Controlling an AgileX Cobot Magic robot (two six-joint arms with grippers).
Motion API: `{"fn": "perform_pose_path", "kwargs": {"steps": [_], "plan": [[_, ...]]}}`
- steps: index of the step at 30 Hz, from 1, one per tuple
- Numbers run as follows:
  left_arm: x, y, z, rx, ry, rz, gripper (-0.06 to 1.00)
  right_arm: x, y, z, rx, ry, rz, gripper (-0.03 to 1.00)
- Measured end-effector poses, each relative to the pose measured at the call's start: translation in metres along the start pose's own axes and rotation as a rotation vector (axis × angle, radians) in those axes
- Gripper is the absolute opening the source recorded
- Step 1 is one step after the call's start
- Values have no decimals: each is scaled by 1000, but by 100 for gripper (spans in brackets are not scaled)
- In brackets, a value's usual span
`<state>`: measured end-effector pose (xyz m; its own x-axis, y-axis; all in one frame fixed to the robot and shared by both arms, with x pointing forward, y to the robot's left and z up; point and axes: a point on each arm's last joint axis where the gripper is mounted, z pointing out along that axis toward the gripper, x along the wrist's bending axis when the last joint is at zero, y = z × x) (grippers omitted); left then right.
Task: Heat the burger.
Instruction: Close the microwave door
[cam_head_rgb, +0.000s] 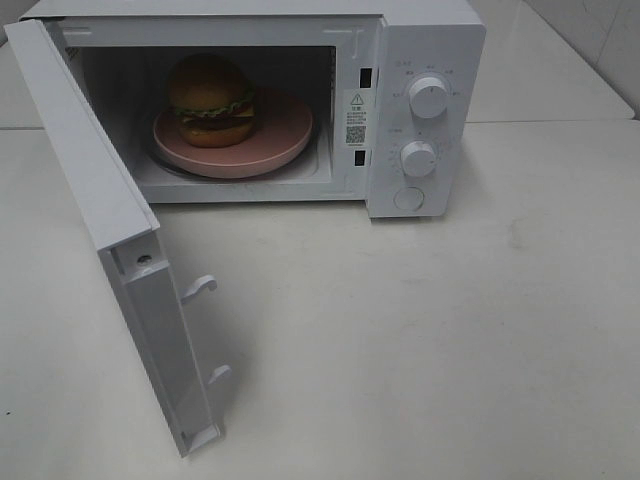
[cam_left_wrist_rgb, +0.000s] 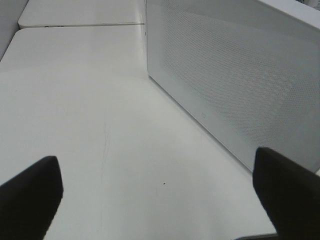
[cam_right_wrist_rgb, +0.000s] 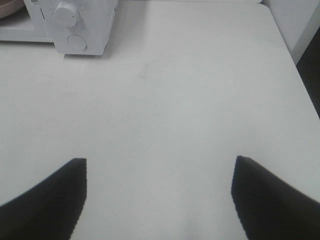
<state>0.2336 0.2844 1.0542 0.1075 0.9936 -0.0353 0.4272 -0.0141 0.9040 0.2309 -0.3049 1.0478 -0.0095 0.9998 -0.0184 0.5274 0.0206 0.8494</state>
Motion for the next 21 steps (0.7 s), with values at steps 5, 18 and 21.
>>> {"fn": "perform_pose_path", "kwargs": {"steps": [5, 18, 21], "plan": [[0, 0, 0, 0, 0, 0, 97, 0, -1, -1, -11, -15, 9, 76], [0, 0, 0, 0, 0, 0, 97, 0, -1, -1, -11, -15, 9, 76], [0, 0, 0, 0, 0, 0, 97, 0, -1, -1, -11, -15, 9, 76]]}}
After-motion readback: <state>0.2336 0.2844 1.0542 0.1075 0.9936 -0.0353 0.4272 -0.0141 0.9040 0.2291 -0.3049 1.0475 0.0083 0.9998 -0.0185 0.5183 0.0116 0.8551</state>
